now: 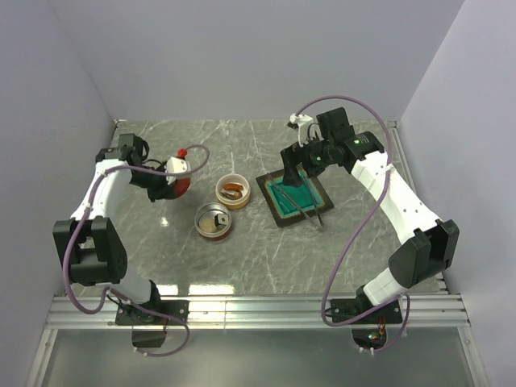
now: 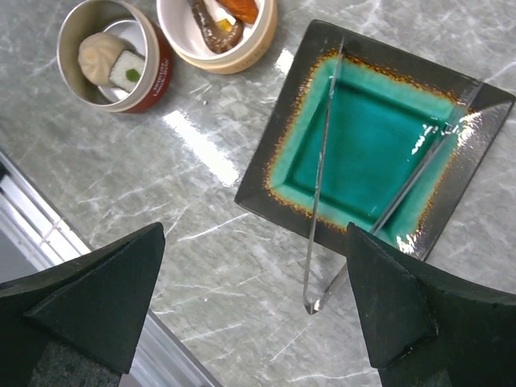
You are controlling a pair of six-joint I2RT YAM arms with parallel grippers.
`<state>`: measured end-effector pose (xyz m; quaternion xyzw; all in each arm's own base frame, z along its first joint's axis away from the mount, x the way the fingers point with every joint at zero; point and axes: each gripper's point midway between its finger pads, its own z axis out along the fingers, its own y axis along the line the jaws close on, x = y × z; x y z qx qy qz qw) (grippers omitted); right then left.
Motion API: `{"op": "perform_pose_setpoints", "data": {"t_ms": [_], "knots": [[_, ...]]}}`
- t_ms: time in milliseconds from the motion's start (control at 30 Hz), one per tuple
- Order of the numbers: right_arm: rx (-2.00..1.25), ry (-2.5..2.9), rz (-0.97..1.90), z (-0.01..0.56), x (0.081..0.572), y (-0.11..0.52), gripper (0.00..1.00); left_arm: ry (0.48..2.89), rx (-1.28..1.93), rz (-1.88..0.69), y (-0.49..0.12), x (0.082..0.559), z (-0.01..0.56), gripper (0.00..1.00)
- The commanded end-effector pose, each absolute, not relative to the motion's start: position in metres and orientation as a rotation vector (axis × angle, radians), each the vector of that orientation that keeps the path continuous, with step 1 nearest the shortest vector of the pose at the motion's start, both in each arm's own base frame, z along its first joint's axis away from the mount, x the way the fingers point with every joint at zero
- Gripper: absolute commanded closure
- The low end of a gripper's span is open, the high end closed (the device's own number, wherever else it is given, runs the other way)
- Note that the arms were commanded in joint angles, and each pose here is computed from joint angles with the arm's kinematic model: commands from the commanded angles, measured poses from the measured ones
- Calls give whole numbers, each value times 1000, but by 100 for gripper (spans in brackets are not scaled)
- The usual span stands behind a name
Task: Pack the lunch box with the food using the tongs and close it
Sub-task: Pick up the lid of the lunch box with the left arm, then pass the lid of the lunch box from the left arm to the right
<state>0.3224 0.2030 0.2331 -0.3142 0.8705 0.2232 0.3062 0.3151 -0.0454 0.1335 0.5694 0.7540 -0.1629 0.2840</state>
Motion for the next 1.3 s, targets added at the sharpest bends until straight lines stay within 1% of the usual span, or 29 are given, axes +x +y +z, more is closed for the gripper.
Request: {"op": "perform_pose_setpoints", "data": {"t_ms": [0,67,167,267,300,333,400,500,533,600,767,867,1067,1133,1200,1267], "knots": [[-867,2206,624,256,329,210,0,1918,1387,-672,-80,298,190,100],[-914,2173,616,260,329,210,0,1889,1358,-742,-90,292,211,100],[-1059,2036,517,270,332,203,0,1814,1313,-858,-108,283,240,100],[-1148,1864,426,286,328,199,0,1790,1286,-901,-119,276,253,100],[-1221,1752,373,300,322,197,0,1772,1290,-929,-126,271,257,100],[-1276,1702,353,298,316,199,0,1771,1285,-951,-131,265,259,100],[-1417,1514,290,312,304,208,1,1748,1320,-1001,-146,253,262,100],[-1589,1226,166,334,273,218,1,1725,1333,-1095,-166,236,268,100],[-1628,1180,138,329,269,221,1,1721,1318,-1142,-172,231,271,100],[-1704,1011,65,337,258,233,1,1711,1320,-1206,-183,222,275,100],[-1753,836,101,343,239,265,3,1661,1327,-1350,-204,204,285,100],[-1806,765,124,335,226,284,4,1654,1342,-1410,-214,194,290,100],[-1905,681,215,317,196,313,7,1613,1440,-1458,-232,173,292,100],[-1929,683,221,311,196,319,8,1610,1446,-1469,-234,172,292,100],[-1934,691,243,309,193,325,10,1603,1446,-1483,-236,171,293,100],[-1944,697,263,306,187,331,15,1598,1436,-1503,-238,171,294,100]]}}
